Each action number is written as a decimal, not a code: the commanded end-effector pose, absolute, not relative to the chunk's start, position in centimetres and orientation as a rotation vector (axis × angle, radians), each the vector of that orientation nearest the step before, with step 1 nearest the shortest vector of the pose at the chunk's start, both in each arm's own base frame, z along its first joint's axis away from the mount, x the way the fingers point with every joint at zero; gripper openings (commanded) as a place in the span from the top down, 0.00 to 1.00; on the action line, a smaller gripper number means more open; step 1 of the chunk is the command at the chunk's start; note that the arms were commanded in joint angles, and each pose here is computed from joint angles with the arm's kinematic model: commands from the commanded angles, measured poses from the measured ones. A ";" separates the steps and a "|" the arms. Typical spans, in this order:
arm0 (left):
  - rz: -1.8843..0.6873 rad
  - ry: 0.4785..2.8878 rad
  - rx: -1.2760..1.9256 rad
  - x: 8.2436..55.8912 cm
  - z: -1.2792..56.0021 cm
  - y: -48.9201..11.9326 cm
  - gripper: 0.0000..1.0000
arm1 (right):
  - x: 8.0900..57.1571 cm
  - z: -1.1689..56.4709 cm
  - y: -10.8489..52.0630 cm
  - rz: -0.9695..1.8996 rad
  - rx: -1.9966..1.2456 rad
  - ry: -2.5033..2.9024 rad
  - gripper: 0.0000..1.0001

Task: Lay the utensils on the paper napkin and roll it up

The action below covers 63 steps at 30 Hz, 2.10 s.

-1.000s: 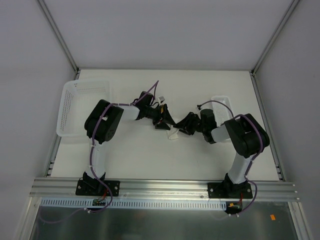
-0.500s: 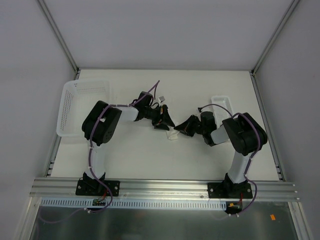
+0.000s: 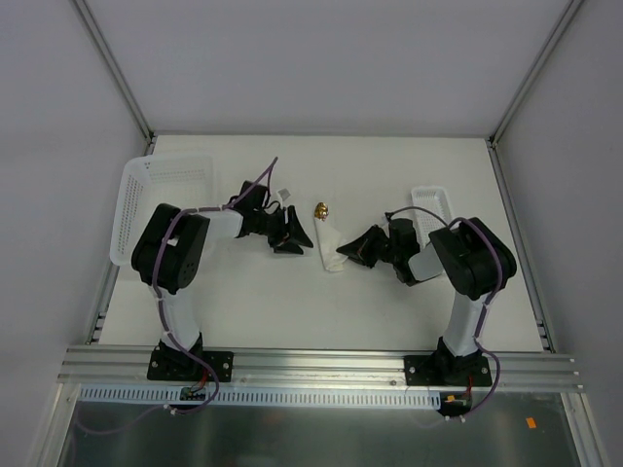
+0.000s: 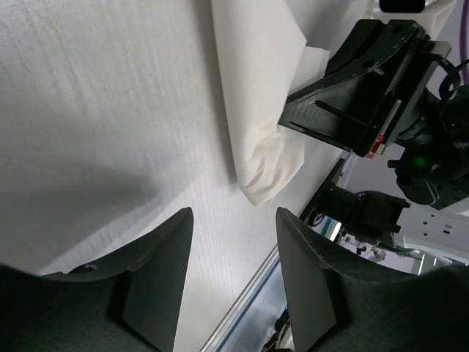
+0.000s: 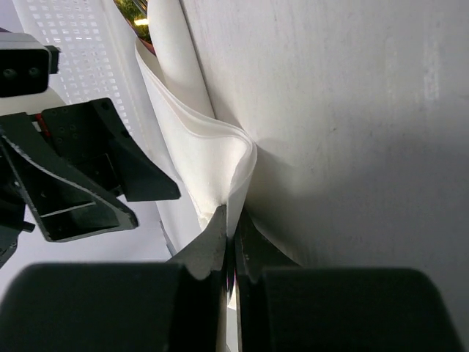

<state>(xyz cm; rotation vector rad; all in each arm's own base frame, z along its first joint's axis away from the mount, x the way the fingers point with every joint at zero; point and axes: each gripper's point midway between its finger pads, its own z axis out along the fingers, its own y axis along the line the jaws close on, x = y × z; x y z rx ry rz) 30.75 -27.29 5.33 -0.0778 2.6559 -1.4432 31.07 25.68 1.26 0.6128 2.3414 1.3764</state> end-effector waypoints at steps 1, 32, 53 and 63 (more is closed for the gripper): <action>-1.388 2.710 -0.064 30.3 3.4 -27.4 0.51 | 25.6 -6.8 23.0 1.076 0.815 2.643 1.00; -1.216 2.787 -0.133 33.2 -2.2 -32.2 0.67 | 24.7 -8.1 22.6 0.993 0.834 2.733 1.00; -1.264 2.920 -0.272 30.5 -3.2 -30.7 1.00 | 27.5 -2.5 25.3 1.218 0.619 2.592 0.54; -1.281 2.901 -0.275 30.6 -2.2 -30.3 0.83 | 25.6 -6.6 24.2 1.117 0.754 2.713 1.00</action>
